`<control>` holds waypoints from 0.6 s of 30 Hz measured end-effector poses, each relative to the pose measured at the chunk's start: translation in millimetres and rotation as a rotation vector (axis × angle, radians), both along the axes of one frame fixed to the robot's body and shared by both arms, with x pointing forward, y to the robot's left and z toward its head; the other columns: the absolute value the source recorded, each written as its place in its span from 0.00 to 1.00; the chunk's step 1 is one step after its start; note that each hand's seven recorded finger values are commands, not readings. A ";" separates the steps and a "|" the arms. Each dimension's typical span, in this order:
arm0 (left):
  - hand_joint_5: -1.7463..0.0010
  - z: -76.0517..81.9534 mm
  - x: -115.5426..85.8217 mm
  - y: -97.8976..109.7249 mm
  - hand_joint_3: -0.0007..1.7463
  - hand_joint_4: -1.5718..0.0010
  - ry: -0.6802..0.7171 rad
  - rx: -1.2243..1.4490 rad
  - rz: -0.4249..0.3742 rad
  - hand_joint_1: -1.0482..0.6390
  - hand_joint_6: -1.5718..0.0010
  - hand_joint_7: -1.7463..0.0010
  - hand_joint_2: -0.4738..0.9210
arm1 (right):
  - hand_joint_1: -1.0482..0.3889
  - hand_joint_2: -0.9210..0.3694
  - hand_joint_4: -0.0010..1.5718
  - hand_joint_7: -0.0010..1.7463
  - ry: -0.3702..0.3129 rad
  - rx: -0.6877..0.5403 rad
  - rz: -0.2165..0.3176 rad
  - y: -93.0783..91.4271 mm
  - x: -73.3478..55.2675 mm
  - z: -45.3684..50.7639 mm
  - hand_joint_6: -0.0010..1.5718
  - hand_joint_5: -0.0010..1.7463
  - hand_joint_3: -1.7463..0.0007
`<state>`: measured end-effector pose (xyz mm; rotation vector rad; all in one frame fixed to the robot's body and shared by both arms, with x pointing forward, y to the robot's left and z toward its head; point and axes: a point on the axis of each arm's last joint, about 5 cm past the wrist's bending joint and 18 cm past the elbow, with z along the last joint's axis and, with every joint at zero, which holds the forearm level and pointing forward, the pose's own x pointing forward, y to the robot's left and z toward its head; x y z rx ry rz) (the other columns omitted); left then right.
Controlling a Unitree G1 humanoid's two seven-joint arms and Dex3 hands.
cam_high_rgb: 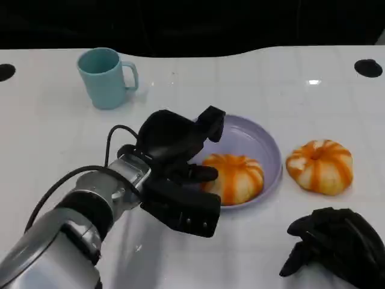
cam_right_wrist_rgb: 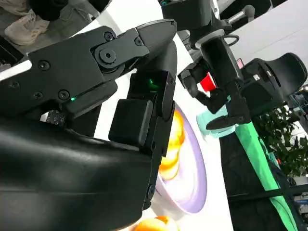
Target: Grasp the bread from the table and place it into the plate.
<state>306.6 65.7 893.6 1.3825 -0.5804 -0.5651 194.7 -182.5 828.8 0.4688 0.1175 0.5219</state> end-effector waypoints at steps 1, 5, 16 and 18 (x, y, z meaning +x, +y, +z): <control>0.00 0.1 0.1 0.2 0.53 0.80 0.010 0.012 -0.001 0.00 0.99 0.00 1.00 | 0.21 0.12 1.00 0.07 0.000 0.001 0.000 0.0 0.0 0.1 1.00 0.20 1.00; 0.00 0.9 0.7 1.0 0.54 0.99 0.034 0.043 -0.005 0.00 1.00 0.01 1.00 | 0.21 0.13 1.00 0.07 0.000 0.004 0.004 0.0 0.0 0.0 1.00 0.20 1.00; 0.00 10.3 4.3 18.5 0.41 0.11 0.050 -0.099 -0.034 0.00 0.12 0.00 1.00 | 0.21 0.12 1.00 0.07 0.001 0.004 0.005 0.0 0.0 0.0 1.00 0.19 1.00; 0.00 7.3 1.7 24.6 0.37 0.02 0.051 -0.166 -0.033 0.00 0.03 0.00 1.00 | 0.21 0.12 1.00 0.07 -0.001 0.004 0.005 -0.1 -0.3 0.2 1.00 0.19 1.00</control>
